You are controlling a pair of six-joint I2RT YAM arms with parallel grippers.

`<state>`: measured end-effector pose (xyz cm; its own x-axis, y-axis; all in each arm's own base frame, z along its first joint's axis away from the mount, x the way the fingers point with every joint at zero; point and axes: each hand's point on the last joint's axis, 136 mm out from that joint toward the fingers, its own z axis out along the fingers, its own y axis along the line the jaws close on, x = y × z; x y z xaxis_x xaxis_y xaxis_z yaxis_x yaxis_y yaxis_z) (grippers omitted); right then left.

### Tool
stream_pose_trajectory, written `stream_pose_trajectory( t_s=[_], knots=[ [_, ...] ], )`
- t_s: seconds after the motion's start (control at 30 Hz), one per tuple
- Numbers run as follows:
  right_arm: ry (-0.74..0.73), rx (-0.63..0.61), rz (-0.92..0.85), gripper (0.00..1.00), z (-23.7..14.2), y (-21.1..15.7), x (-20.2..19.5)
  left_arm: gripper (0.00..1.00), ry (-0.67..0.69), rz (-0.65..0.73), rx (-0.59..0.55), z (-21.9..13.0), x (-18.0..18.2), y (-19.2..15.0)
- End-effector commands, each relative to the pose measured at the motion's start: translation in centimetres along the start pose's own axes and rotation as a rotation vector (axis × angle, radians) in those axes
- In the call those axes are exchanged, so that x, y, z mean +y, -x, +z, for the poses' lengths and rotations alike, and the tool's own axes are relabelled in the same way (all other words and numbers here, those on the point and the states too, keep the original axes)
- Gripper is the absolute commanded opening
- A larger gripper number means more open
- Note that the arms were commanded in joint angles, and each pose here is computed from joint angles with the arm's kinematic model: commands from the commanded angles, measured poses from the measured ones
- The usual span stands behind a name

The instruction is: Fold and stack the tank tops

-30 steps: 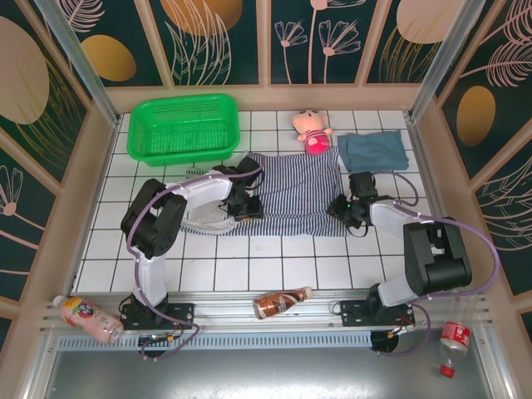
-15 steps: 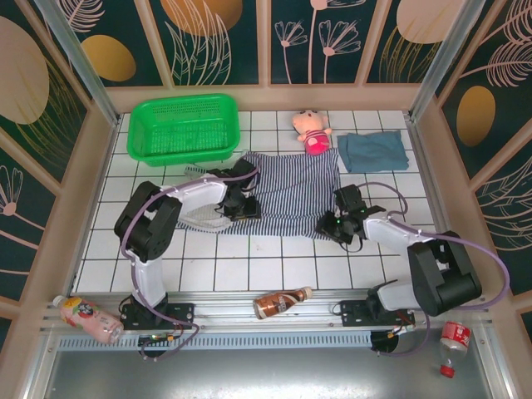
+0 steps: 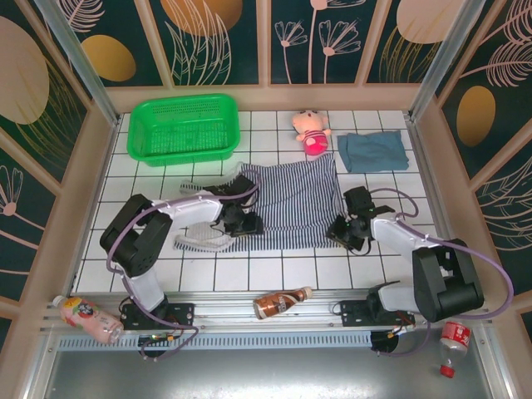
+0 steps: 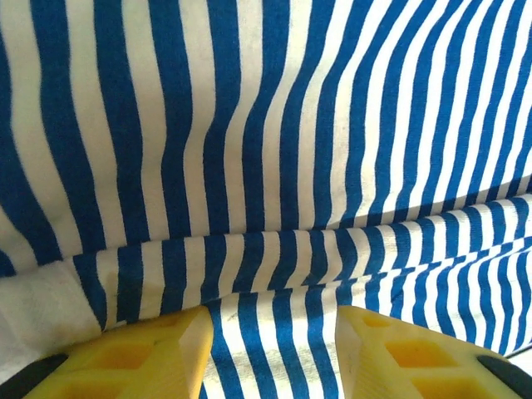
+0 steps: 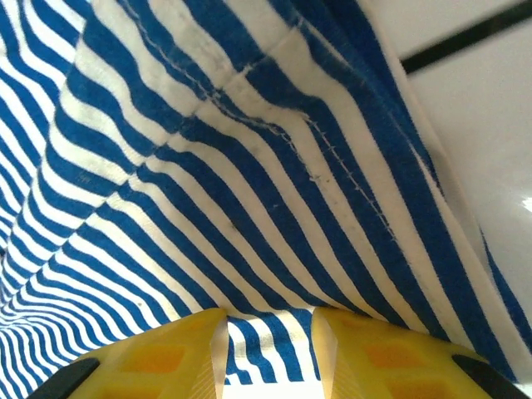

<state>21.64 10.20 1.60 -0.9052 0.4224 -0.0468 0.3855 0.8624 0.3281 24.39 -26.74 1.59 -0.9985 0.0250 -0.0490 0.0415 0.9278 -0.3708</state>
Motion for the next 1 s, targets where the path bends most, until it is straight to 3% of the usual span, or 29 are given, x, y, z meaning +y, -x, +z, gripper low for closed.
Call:
stream_pose_trajectory(
  t_s=[0.0, 0.23, 0.33, 0.5, 0.7, 0.83, 0.97],
  knots=[
    [-0.24, 0.082, 0.075, 0.37, -0.9, -2.7, -5.4, 0.47, 0.108, -0.084, 0.149, 1.7, 3.0, -5.2],
    [-0.24, 0.129, 0.168, 0.38, -2.3, -4.1, -5.6, 0.47, 0.077, -0.095, 0.188, 2.6, 1.0, -8.5],
    [-0.248, 0.063, 0.185, 0.39, -4.1, -2.7, -5.3, 0.49, 0.098, -0.076, 0.164, 1.7, 0.3, -7.6],
    [-0.131, -0.176, 0.032, 0.45, -7.9, 4.0, -1.1, 0.54, 0.182, 0.017, 0.074, -1.8, -1.7, -2.9],
    [0.054, -0.433, -0.227, 0.5, -9.3, 14.1, 4.8, 0.56, 0.229, 0.034, -0.122, -6.2, -1.4, 7.5],
    [0.063, -0.484, -0.313, 0.51, -7.9, 19.5, 7.1, 0.56, 0.288, 0.005, -0.249, -6.9, 0.6, 14.4],
    [0.071, -0.469, -0.307, 0.5, -5.2, 22.7, 7.3, 0.56, 0.359, -0.004, -0.291, -6.4, 3.1, 18.3]
  ],
)
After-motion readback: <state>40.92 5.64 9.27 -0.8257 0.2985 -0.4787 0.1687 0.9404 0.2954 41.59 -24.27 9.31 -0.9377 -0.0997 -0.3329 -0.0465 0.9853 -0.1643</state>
